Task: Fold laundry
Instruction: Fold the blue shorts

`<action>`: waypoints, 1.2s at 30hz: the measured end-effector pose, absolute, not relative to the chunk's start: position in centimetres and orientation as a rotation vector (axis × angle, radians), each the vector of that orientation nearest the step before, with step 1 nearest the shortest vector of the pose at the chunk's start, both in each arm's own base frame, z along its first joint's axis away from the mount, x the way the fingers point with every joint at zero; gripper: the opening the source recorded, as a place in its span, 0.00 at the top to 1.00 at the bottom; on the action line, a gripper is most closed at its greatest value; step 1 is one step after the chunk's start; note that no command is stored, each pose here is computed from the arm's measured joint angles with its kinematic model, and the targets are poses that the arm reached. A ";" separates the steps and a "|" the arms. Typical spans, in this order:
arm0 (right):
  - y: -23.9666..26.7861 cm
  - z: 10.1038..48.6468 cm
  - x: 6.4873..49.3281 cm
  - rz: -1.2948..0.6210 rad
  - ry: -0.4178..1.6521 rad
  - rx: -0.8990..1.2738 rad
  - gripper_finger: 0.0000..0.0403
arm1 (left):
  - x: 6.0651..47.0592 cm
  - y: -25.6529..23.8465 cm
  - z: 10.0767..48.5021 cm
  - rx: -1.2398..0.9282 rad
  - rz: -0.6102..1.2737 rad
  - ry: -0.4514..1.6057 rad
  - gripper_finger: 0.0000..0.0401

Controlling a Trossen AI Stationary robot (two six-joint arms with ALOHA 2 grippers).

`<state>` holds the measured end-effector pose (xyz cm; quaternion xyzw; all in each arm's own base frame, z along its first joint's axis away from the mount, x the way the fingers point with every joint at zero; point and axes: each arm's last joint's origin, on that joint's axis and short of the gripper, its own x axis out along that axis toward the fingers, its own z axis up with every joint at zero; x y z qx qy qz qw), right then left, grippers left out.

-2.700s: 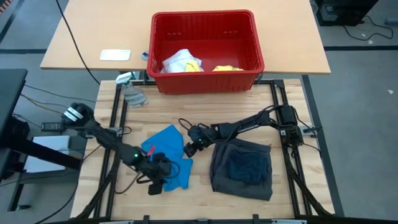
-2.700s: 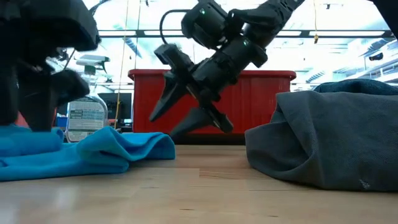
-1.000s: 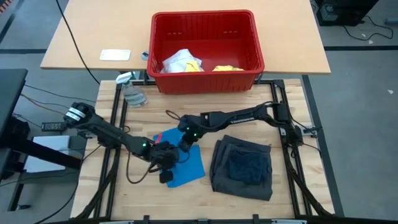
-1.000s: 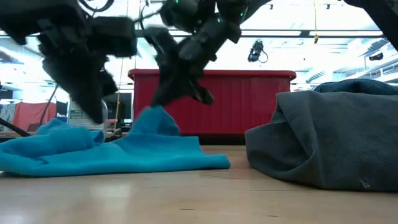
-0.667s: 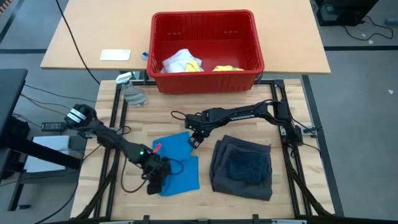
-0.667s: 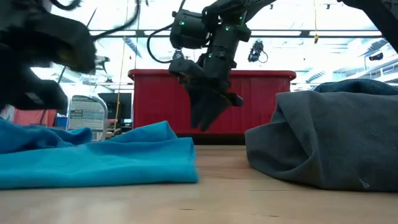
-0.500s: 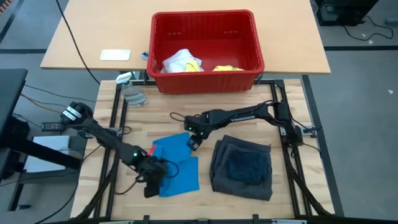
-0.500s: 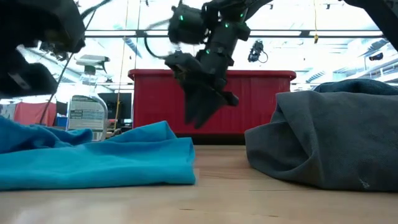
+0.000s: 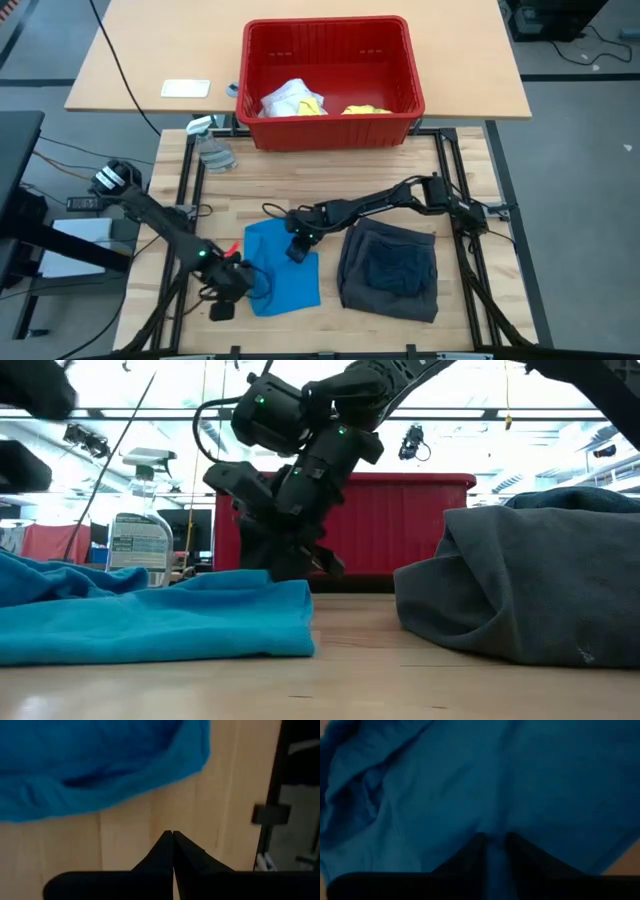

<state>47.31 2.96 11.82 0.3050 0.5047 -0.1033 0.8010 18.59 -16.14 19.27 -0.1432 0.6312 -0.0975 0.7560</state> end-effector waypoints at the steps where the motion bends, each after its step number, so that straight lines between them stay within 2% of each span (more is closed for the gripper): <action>1: 3.0 11.8 47.3 -0.226 1.080 0.654 0.77 | 18.3 -16.4 19.5 -0.299 -0.219 1.358 0.99; 7: 2.9 12.5 47.5 -0.240 1.030 0.692 0.78 | 19.4 -15.7 21.3 -0.257 -0.086 1.047 0.99; 9: 2.7 12.5 47.5 -0.246 1.030 0.716 0.78 | 20.2 -14.9 21.4 -0.242 -0.047 1.003 0.99; 17: 2.3 12.8 46.9 -0.275 1.090 0.746 0.81 | 22.9 -12.4 20.2 -0.218 0.040 0.996 0.99; 20: 2.3 13.2 46.5 -0.277 1.112 0.724 0.84 | 23.1 -12.6 18.8 -0.236 0.001 1.050 0.99; 23: 2.1 14.0 46.2 -0.285 1.115 0.703 0.86 | 22.3 -13.2 16.9 -0.327 -0.083 1.090 0.99; 28: 1.6 15.9 45.6 -0.297 1.103 0.675 0.87 | 19.2 -13.7 14.8 -0.425 -0.026 1.200 0.99; 36: 1.6 17.8 44.9 -0.288 1.095 0.636 0.87 | 15.7 -14.4 17.5 -0.506 -0.042 1.131 0.99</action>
